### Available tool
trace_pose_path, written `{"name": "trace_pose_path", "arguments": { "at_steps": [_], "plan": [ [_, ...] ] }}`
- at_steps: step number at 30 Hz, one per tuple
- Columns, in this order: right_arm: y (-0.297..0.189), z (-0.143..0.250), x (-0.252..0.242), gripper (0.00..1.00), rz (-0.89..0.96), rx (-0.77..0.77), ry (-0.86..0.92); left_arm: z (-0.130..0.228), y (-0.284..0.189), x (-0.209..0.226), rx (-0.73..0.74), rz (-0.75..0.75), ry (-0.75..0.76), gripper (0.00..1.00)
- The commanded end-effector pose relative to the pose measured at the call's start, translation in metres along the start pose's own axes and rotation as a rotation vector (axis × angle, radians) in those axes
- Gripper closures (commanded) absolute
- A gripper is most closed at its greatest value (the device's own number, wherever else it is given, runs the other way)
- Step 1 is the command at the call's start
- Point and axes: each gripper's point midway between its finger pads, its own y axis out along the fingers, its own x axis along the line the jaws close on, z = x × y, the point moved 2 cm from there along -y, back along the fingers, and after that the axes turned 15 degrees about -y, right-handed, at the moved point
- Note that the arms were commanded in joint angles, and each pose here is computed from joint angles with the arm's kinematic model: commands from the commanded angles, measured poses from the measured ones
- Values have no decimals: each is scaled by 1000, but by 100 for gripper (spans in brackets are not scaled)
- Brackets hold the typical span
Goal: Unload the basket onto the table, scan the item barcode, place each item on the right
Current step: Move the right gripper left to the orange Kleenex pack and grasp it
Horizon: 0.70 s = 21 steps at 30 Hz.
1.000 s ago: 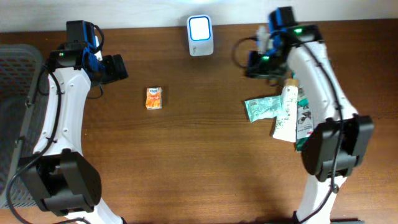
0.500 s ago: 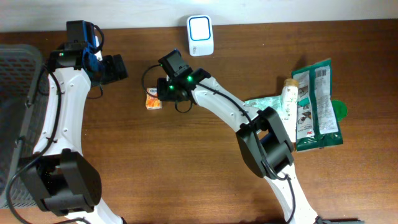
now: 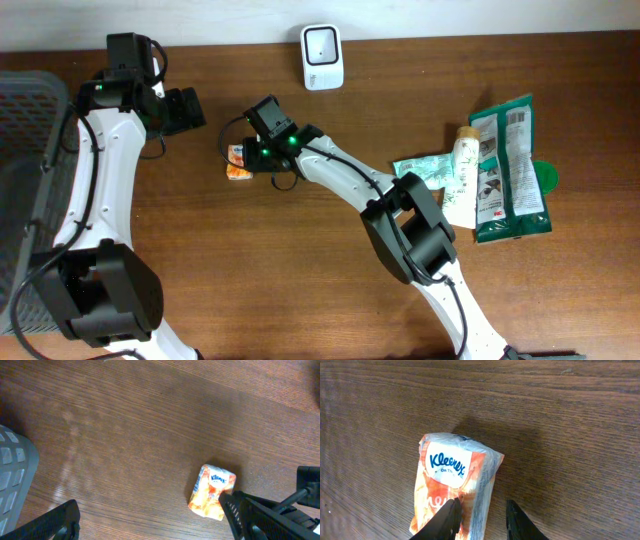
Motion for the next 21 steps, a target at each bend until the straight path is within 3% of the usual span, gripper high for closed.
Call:
{"name": "trace_pose_path", "arguments": {
  "at_steps": [1, 5, 9, 14, 16, 21],
  "plan": [
    [12, 10, 3, 76, -17, 26, -15, -2, -5, 0, -9, 11, 4, 1],
    [11, 6, 13, 80, -82, 18, -21, -2, -5, 0, -9, 12, 4, 1],
    [12, 13, 11, 91, -70, 47, -15, -2, -5, 0, -9, 11, 4, 1],
    [24, 38, -2, 93, -33, 135, -3, -2, -5, 0, -9, 12, 4, 1],
    [19, 41, 6, 96, -96, 157, -121, -2, -5, 0, -9, 11, 3, 1],
    [-55, 15, -12, 96, -134, 198, -282, -1, -5, 0, -9, 11, 4, 1]
  ]
}}
